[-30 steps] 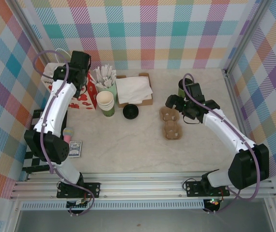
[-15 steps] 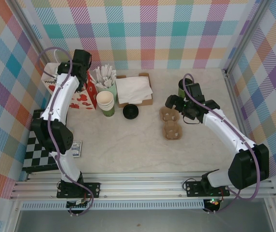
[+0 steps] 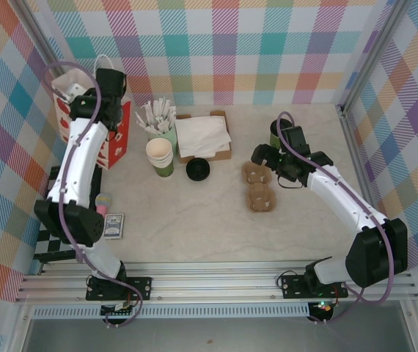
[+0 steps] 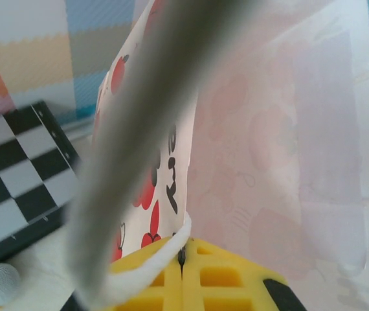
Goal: Pack the takeout coffee
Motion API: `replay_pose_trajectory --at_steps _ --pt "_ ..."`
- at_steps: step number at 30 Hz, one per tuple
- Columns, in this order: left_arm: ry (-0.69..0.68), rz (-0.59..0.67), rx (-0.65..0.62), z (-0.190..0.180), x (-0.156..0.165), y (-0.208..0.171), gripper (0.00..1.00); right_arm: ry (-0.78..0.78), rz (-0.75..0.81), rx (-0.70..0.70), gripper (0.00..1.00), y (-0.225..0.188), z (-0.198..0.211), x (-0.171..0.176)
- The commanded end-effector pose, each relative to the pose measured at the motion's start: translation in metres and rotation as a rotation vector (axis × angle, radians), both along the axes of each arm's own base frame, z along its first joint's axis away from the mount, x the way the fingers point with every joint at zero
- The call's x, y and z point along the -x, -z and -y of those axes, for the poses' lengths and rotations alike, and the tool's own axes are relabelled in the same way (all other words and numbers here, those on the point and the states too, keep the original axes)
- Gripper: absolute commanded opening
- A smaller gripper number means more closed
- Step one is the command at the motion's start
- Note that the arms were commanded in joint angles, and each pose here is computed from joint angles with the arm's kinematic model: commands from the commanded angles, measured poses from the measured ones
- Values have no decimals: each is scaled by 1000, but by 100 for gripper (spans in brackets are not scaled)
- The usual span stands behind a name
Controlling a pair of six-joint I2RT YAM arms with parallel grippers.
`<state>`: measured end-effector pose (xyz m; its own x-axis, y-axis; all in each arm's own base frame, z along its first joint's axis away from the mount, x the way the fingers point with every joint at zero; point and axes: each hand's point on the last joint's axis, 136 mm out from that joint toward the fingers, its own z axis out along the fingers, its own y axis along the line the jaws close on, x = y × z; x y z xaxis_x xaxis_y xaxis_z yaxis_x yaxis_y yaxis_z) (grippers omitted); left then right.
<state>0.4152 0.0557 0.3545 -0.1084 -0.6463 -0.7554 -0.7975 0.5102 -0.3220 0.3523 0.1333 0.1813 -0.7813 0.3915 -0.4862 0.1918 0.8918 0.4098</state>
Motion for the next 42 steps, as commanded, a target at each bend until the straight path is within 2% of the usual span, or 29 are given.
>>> replay_pose_trajectory --at_steps 1,5,8,12,15,19,24,30,34,36,39,42 --pt "43 -13 -152 -22 39 -52 0 -59 47 35 100 -14 -2 -3" --pt "175 -37 -188 -15 73 -71 0 -119 65 66 100 -18 -6 -8" --pt "350 -32 -203 1 98 -79 0 -120 100 59 100 -25 -7 -11" --pt "507 -107 -218 13 146 -87 0 -126 138 31 100 -31 -11 -13" --pt "631 -101 -185 29 179 -92 0 -156 140 18 100 -27 -15 -11" --pt "816 -219 -78 56 211 -69 0 -171 103 7 100 -15 -16 -6" --pt "1076 -281 84 103 226 -31 0 -165 75 9 100 -8 -11 1" --pt "1325 -133 191 149 240 -34 0 -127 31 -9 100 3 -4 11" --pt "1417 -115 268 169 235 -21 0 65 -86 -66 100 13 11 20" --pt "1486 -97 292 183 232 -18 0 183 -182 -123 100 18 13 29" --pt "1597 -74 304 202 228 -15 0 280 -276 -286 100 22 -4 32" --pt "1695 -74 318 219 224 -9 0 393 -363 -415 95 34 -16 34"
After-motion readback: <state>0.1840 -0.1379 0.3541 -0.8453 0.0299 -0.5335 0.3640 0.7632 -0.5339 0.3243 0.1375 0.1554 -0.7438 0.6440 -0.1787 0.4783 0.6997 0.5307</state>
